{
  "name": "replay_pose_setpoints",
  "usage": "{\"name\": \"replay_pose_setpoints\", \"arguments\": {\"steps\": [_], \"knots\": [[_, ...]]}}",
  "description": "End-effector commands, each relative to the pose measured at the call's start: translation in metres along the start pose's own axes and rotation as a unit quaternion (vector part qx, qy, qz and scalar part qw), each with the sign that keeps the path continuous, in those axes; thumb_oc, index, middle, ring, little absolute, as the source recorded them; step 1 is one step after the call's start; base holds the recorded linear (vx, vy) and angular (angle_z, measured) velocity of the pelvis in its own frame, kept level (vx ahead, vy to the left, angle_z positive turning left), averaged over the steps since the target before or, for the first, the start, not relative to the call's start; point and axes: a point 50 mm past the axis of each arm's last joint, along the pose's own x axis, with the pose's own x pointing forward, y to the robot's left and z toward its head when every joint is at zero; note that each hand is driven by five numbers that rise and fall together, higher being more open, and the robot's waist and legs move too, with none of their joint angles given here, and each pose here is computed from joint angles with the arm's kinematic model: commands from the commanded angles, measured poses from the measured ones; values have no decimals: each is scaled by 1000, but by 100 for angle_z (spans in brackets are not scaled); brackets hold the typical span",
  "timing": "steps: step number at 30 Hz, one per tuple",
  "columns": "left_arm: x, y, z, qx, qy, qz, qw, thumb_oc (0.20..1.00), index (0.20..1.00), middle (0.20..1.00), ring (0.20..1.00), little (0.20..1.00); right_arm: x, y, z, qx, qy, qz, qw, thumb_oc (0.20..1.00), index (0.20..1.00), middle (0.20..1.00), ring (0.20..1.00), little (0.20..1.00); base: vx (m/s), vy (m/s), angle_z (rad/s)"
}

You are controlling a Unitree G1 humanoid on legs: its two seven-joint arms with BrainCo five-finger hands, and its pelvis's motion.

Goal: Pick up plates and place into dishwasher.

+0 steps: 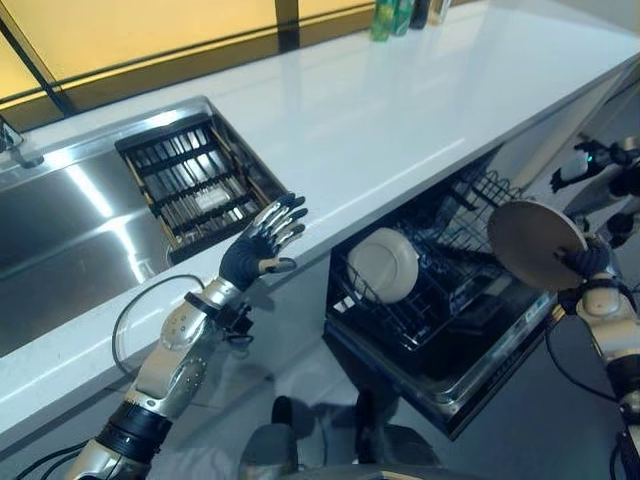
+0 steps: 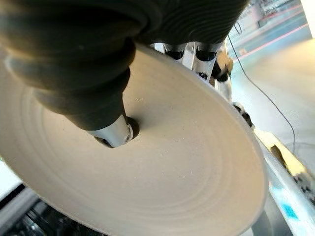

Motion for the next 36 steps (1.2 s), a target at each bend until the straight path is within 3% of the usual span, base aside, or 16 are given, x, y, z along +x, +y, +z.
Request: {"name": "replay_pose_setpoints", "arguments": {"steps": [1, 14, 23, 27, 28, 29, 36], "knots": [[16, -17, 25, -10, -69, -47, 996, 1000, 1000, 1000, 1000, 1000, 21, -42, 57, 12, -71, -50, 996, 200, 200, 200, 200, 200, -136, -5, 7], [29, -13, 27, -10, -77, -18, 997, 1000, 1000, 1000, 1000, 1000, 32, -28, 88, 123, -67, 30, 990, 200, 200, 200, 200, 200, -64, 15, 10], [33, -7, 25, -2, -72, -6, 997, 1000, 1000, 1000, 1000, 1000, 32, 2, 65, 100, -6, 161, 982, 200, 200, 200, 200, 200, 1, -5, -1], [34, -4, 28, -2, -73, -7, 997, 1000, 1000, 1000, 1000, 1000, 32, 4, 60, 93, 12, 172, 981, 200, 200, 200, 200, 200, 5, -30, 0], [34, -4, 28, -1, -73, -9, 997, 1000, 1000, 1000, 1000, 1000, 33, 3, 61, 94, 13, 170, 981, 379, 379, 379, 379, 379, 0, 0, 0], [34, -4, 29, 0, -73, -13, 997, 1000, 1000, 1000, 1000, 1000, 33, 2, 62, 98, 13, 160, 982, 1000, 1000, 1000, 1000, 1000, 0, 0, 0], [34, -3, 29, -2, -71, -12, 997, 1000, 1000, 1000, 1000, 1000, 36, -11, 69, 168, -19, 110, 979, 1000, 1000, 1000, 1000, 1000, 0, 0, 0]]}}
